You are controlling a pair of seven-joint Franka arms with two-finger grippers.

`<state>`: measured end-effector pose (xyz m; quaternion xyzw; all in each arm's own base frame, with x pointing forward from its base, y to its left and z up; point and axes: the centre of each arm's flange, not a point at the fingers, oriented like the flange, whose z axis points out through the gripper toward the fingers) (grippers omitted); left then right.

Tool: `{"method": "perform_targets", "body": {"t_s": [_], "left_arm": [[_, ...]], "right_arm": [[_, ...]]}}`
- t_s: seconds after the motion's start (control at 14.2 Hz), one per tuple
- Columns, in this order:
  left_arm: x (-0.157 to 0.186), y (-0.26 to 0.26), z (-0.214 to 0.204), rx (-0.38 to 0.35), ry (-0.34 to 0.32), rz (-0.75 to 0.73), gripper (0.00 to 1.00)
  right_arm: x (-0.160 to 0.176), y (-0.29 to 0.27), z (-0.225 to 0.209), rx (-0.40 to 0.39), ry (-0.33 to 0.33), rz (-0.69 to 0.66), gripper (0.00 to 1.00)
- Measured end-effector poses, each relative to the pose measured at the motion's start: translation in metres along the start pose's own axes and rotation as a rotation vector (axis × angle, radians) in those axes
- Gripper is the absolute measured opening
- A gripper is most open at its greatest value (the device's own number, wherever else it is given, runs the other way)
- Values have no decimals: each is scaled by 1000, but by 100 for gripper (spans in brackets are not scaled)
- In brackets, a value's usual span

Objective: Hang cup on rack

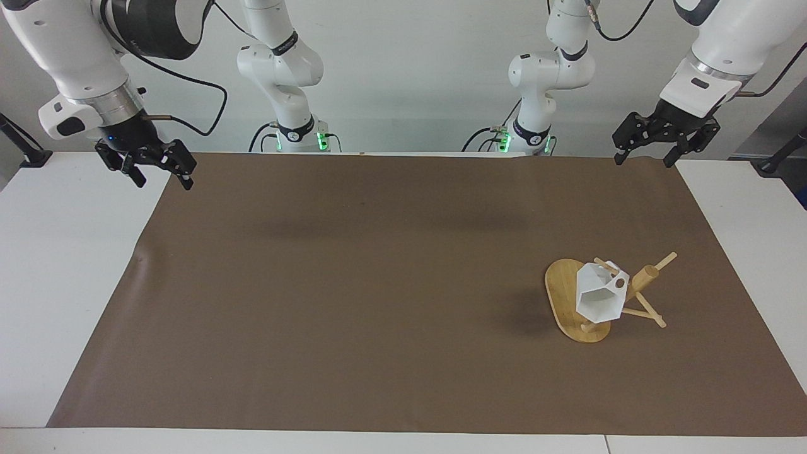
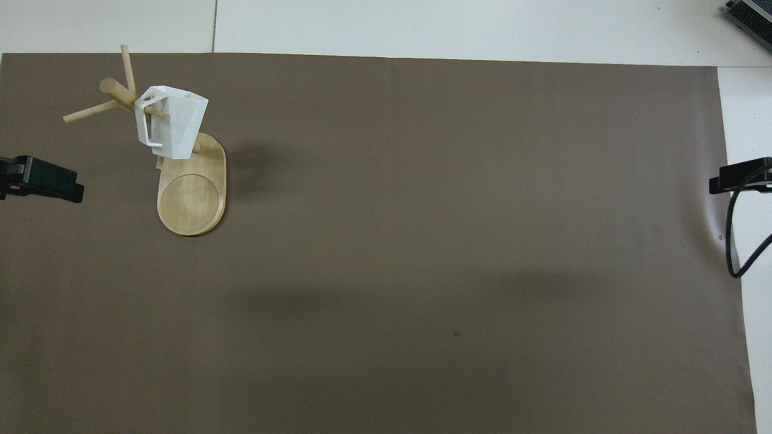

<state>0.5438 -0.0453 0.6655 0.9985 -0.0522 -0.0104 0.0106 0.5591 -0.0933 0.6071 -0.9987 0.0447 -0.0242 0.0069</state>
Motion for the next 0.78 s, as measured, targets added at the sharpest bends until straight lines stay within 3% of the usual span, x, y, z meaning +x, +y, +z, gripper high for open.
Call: {"method": "perform_targets", "body": {"t_s": [0.78], "left_arm": [[-9,-7,7,1,-29,-14,100]], "right_arm": [[0,0,0,0,0,0,100]]}}
